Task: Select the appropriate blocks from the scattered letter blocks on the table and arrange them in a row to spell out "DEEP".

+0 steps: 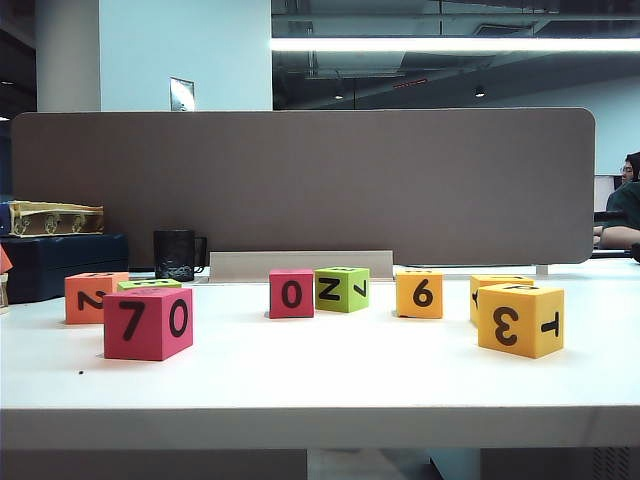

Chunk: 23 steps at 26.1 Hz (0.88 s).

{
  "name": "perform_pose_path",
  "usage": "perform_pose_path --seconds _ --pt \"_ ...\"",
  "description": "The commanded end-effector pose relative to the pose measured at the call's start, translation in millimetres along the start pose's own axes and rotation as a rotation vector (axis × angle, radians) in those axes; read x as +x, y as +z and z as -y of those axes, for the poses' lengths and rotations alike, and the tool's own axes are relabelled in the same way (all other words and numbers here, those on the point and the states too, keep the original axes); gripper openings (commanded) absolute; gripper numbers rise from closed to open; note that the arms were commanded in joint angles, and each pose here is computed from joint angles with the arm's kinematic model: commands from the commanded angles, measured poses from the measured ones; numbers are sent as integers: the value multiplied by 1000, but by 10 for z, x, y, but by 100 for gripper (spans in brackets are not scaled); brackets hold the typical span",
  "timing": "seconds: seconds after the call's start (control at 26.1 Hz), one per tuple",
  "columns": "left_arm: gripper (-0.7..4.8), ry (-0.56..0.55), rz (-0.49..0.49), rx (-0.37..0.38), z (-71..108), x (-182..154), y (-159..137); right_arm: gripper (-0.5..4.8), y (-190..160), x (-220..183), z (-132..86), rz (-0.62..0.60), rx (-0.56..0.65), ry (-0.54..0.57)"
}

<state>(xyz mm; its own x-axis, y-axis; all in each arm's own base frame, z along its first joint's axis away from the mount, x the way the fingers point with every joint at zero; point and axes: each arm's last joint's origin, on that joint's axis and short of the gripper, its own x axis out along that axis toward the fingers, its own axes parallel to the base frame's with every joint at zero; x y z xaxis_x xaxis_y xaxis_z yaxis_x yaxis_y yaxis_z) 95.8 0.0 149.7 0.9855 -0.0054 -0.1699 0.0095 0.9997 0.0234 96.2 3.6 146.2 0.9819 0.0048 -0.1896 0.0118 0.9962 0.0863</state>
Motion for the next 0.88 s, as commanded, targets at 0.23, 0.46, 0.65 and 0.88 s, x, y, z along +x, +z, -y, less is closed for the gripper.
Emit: perform_pose_path --seconds 0.23,0.46,0.65,0.88 --pt "-5 2 -9 -17 1 2 -11 -1 8 -4 -1 19 1 1" --pt "-5 2 -9 -18 1 2 -11 -1 8 -4 -1 19 3 2" --pt "-5 2 -6 -65 1 2 -9 -1 18 -5 -3 28 11 7" --pt "-6 6 -8 -89 0 2 -10 -1 45 -9 -28 44 15 86"
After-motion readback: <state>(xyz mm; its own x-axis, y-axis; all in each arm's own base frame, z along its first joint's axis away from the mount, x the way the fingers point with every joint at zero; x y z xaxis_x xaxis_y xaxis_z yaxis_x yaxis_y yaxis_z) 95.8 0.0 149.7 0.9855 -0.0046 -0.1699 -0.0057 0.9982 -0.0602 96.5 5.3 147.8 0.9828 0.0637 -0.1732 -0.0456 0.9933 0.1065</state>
